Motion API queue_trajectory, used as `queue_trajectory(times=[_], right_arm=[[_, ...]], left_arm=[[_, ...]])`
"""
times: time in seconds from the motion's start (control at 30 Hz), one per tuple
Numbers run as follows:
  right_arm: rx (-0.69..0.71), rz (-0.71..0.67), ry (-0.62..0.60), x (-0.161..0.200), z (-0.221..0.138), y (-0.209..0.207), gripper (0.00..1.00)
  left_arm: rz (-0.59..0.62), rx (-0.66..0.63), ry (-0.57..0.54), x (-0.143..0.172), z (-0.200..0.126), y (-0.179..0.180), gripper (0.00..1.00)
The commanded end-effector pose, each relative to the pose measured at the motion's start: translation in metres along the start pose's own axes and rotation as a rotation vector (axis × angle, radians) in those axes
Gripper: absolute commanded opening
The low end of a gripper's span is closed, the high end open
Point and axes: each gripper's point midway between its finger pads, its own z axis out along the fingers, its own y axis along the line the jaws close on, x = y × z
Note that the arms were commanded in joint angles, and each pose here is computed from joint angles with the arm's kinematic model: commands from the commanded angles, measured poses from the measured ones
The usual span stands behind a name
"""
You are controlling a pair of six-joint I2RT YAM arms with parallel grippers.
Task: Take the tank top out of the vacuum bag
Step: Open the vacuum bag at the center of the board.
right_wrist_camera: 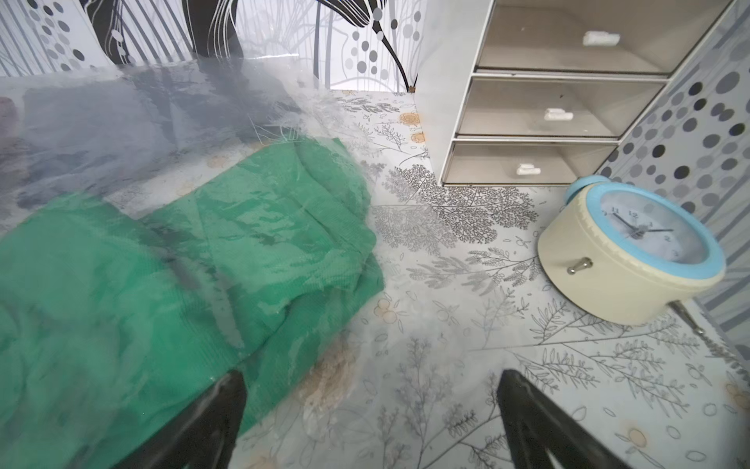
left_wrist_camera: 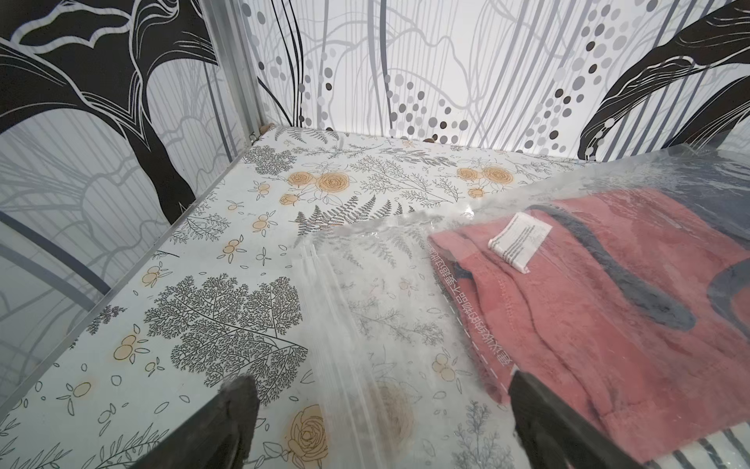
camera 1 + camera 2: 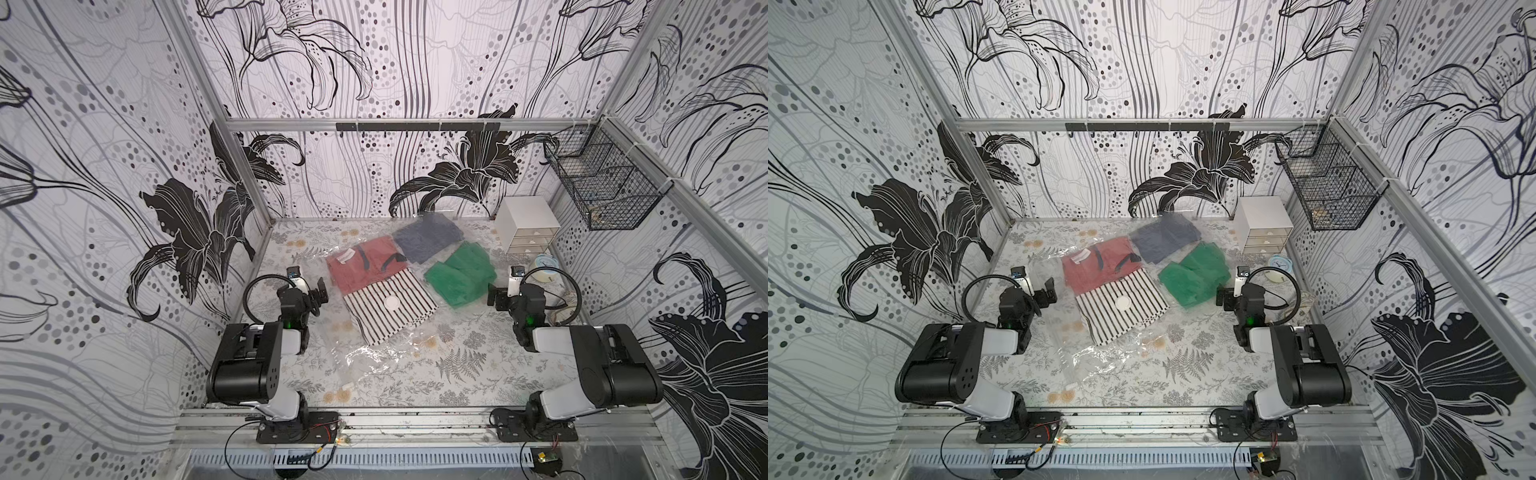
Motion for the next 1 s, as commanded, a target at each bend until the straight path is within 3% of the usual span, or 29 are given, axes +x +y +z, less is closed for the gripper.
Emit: queue_trajectory(times=[0.0,0.63,0.67,0.73,0.77,0.83,0.87,0.93,0.97], right_arm=[[-0.004,-0.006,-0.020,-0.007,0.000,0.000,1.00],[-0.024,0.012,-0.013,-0.006,0.001,-0.001,1.00],[-0.040,0.009,-0.023,-0.009,0.000,0.001,1.00],[-0.057,-0.040,0.005,-0.034,-0.004,0.009,1.00],[-0.041,-0.048,0.026,-0.049,-0.011,0.011,1.00],[0.020,0.212,-0.012,-0.090,-0.027,-0.002,1.00],[-0.035,0.328,-0.022,-0.104,-0.032,0.006,1.00],[-0.308,0.426,0.008,-0.128,-0.040,0.053,0.98],[-0.423,0.448,0.040,-0.134,-0.043,0.076,0.91]], left_arm=[[0.000,0.012,-0.045,-0.016,0.001,-0.002,0.99],[-0.005,0.026,-0.042,-0.016,0.002,-0.002,0.99],[0.011,0.030,-0.038,-0.020,0.003,-0.004,0.97],[0.036,0.019,0.016,-0.034,0.002,-0.008,0.78],[0.048,0.001,0.014,-0.046,-0.003,-0.010,0.74],[0.000,-0.088,-0.039,-0.077,-0.026,-0.011,0.80],[-0.076,-0.089,-0.041,-0.087,-0.037,-0.014,0.82],[-0.281,-0.072,-0.004,-0.103,-0.055,-0.018,0.83],[-0.344,-0.072,0.031,-0.106,-0.061,-0.020,0.83]])
